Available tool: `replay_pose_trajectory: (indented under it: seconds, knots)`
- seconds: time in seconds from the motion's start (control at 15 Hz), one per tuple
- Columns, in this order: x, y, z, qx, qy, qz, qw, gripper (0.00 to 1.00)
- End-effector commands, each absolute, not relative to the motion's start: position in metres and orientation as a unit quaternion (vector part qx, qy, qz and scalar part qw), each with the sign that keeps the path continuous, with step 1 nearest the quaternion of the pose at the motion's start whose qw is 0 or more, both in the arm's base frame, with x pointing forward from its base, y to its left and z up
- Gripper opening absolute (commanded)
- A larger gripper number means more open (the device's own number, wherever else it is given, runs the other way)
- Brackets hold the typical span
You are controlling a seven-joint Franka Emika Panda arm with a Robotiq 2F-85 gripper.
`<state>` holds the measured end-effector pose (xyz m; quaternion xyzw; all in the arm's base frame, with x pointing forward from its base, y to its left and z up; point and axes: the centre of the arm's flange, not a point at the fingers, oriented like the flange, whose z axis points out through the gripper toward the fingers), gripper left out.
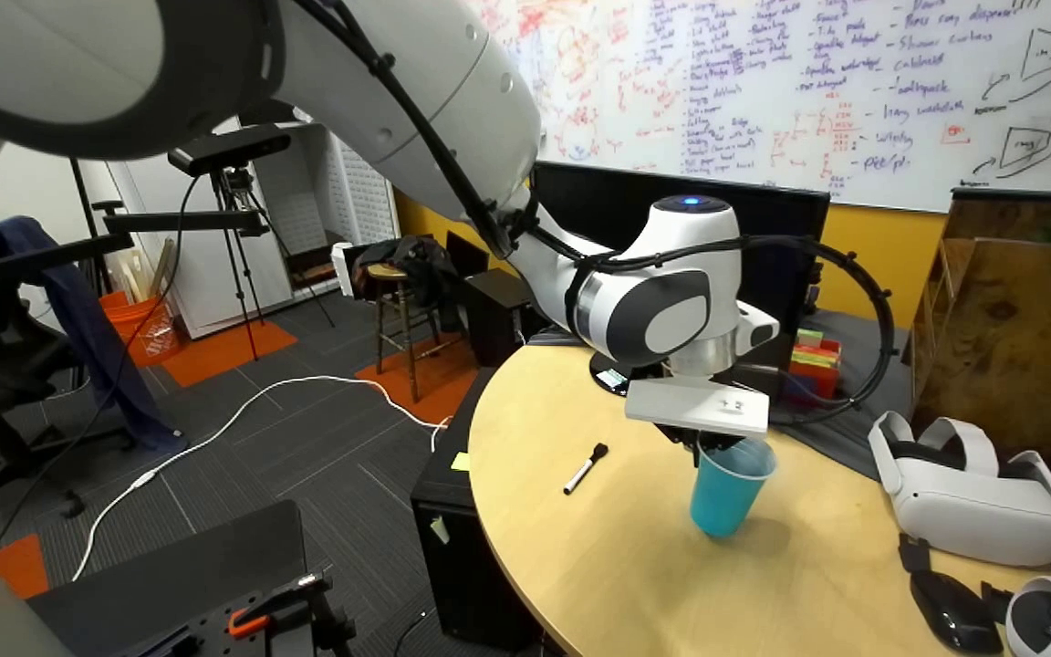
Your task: Move the blue cup to the left side of the desk
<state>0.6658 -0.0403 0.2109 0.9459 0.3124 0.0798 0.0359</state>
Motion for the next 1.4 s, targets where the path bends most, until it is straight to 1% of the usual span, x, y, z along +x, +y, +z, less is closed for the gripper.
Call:
replay_pose_trajectory:
  seconds: [0.0,0.27,0.53,0.87,1.33]
  knots:
    - [0.663,-0.016,0.221,0.952,0.29,0.083,0.046,0.01]
    - [0.668,0.025,0.217,0.955,0.281,0.082,0.045,0.01]
    - [0.67,0.067,0.217,0.952,0.292,0.071,0.06,0.01]
    - [0.676,0.122,0.214,0.949,0.294,0.088,0.071,0.01]
    - [0.701,0.189,0.196,0.94,0.323,0.075,0.076,0.01]
